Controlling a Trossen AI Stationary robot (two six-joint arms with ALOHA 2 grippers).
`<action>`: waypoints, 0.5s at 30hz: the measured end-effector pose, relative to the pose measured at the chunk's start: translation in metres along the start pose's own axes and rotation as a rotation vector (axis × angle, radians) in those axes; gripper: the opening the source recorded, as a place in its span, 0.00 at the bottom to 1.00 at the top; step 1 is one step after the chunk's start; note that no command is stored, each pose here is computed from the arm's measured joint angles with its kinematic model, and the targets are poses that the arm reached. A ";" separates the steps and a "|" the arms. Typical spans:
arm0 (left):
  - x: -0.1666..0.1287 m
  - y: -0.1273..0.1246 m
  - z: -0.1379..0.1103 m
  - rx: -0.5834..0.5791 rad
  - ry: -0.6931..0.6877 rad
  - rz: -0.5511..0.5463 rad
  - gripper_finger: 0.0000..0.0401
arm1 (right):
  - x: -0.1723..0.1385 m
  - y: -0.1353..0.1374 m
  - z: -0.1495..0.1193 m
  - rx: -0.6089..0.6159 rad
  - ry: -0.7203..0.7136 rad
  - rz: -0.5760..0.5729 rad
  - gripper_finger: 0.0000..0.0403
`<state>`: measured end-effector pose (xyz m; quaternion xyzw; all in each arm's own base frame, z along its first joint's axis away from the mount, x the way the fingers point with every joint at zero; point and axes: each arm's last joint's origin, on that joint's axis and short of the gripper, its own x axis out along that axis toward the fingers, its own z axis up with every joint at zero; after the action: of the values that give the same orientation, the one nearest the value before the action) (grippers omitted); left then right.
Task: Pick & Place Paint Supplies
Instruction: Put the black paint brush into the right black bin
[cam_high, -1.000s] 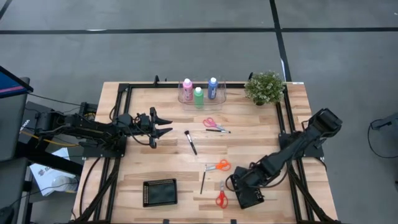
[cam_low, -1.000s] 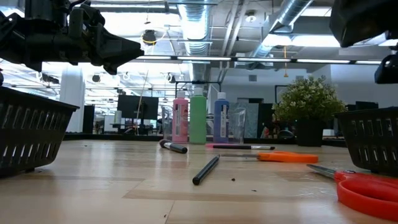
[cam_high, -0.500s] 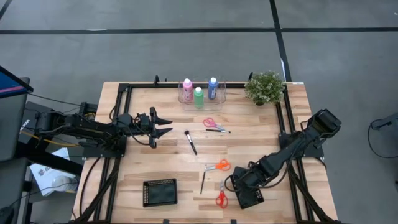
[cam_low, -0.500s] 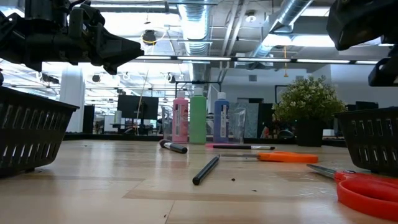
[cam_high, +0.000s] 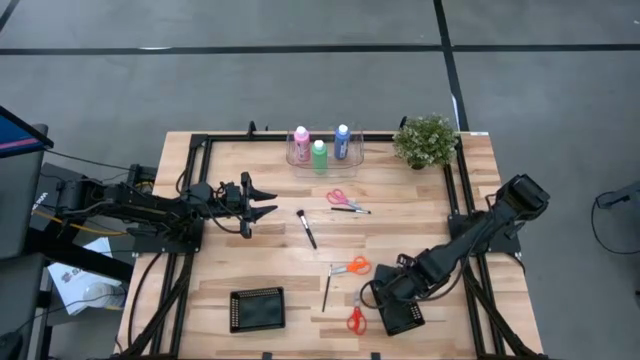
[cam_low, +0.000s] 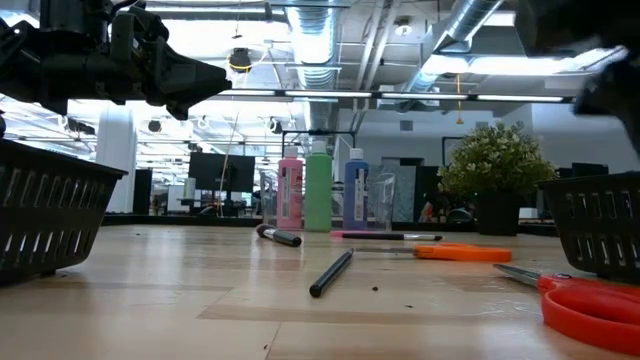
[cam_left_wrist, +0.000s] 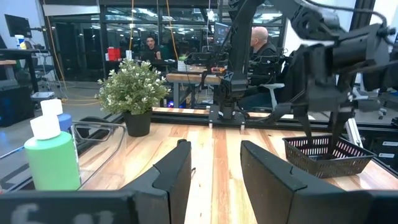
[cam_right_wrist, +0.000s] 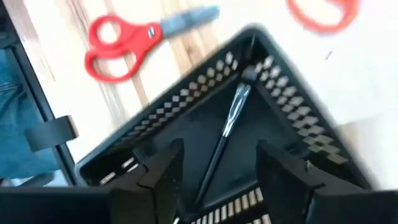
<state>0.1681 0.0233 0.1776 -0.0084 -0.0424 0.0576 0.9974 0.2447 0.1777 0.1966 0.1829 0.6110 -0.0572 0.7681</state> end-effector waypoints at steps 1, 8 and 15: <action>0.000 0.000 0.000 0.000 0.000 0.000 0.33 | -0.004 0.000 0.003 -0.021 -0.018 -0.024 0.46; 0.000 0.000 0.000 0.000 -0.001 0.000 0.33 | -0.026 -0.010 0.032 -0.185 -0.219 -0.261 0.46; 0.000 0.000 0.000 0.000 0.000 0.000 0.33 | -0.015 -0.046 0.075 -0.274 -0.284 -0.327 0.46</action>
<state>0.1681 0.0234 0.1777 -0.0082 -0.0426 0.0576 0.9974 0.2955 0.1066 0.2148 -0.0341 0.5206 -0.1223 0.8443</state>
